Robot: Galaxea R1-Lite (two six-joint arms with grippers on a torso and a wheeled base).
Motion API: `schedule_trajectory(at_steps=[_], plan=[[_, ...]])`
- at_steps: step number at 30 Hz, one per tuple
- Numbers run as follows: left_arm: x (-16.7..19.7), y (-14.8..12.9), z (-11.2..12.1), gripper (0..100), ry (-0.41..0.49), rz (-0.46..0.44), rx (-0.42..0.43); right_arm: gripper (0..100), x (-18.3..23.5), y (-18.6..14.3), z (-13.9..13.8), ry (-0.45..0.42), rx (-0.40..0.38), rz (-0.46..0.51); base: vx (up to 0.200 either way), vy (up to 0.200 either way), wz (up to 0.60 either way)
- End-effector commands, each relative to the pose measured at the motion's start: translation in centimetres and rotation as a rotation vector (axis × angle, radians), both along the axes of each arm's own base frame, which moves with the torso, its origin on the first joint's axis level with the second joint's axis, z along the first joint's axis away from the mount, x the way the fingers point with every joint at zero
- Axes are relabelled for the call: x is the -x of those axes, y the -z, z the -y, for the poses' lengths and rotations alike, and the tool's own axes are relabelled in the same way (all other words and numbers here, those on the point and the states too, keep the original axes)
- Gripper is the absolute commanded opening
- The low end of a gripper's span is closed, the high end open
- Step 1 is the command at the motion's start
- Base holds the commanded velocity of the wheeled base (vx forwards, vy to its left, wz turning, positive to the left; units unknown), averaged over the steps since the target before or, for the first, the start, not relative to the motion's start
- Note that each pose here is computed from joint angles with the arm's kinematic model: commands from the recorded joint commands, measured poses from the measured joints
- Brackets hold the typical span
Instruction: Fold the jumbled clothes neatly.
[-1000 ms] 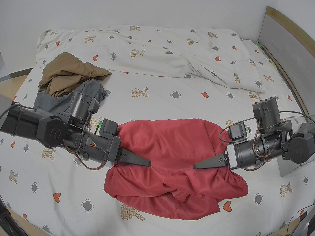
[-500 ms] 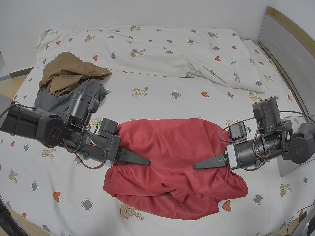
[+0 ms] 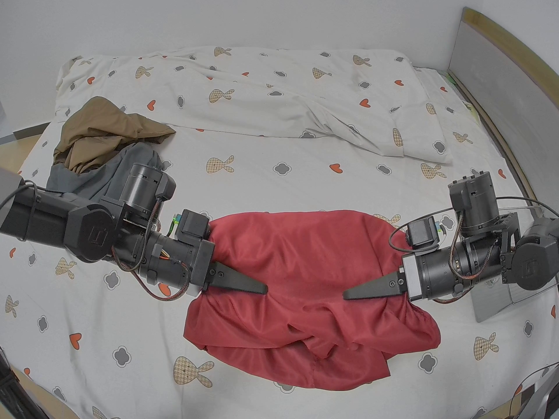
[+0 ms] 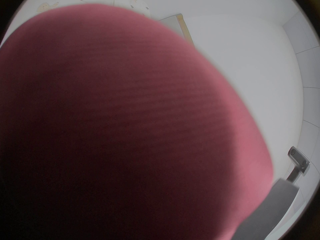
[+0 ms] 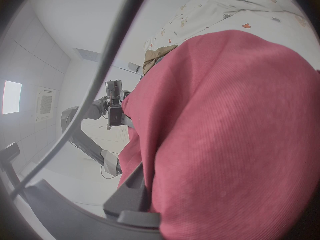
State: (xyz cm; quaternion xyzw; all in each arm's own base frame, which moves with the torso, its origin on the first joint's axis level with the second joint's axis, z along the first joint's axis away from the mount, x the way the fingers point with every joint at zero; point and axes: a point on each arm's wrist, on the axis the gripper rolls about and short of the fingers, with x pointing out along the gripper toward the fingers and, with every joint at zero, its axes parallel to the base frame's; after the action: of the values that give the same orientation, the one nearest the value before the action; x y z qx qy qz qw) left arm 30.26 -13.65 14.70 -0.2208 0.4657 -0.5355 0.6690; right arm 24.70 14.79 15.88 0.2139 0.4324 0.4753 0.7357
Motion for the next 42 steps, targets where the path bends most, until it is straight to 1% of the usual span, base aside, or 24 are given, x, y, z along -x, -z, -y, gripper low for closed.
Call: schedule_trajectory(at_steps=[1, 34, 42], plan=[[0.02, -0.05, -0.01, 0, 0.000, 0.001, 0.000, 0, 0.05, -0.10, 0.03, 0.000, -0.002, 0.002, 0.000, -0.200, 0.00], [0.20, -0.07, 0.03, 0, -0.001, -0.009, 0.000, 0, 0.20, -0.17, 0.26, 0.013, -0.005, -0.009, 0.000, -0.200, 0.00], [0.24, 0.00, 0.02, 0, -0.001, -0.012, -0.001, 0, 0.22, -0.17, 0.32, 0.014, -0.005, -0.009, 0.000, 0.000, 0.00]])
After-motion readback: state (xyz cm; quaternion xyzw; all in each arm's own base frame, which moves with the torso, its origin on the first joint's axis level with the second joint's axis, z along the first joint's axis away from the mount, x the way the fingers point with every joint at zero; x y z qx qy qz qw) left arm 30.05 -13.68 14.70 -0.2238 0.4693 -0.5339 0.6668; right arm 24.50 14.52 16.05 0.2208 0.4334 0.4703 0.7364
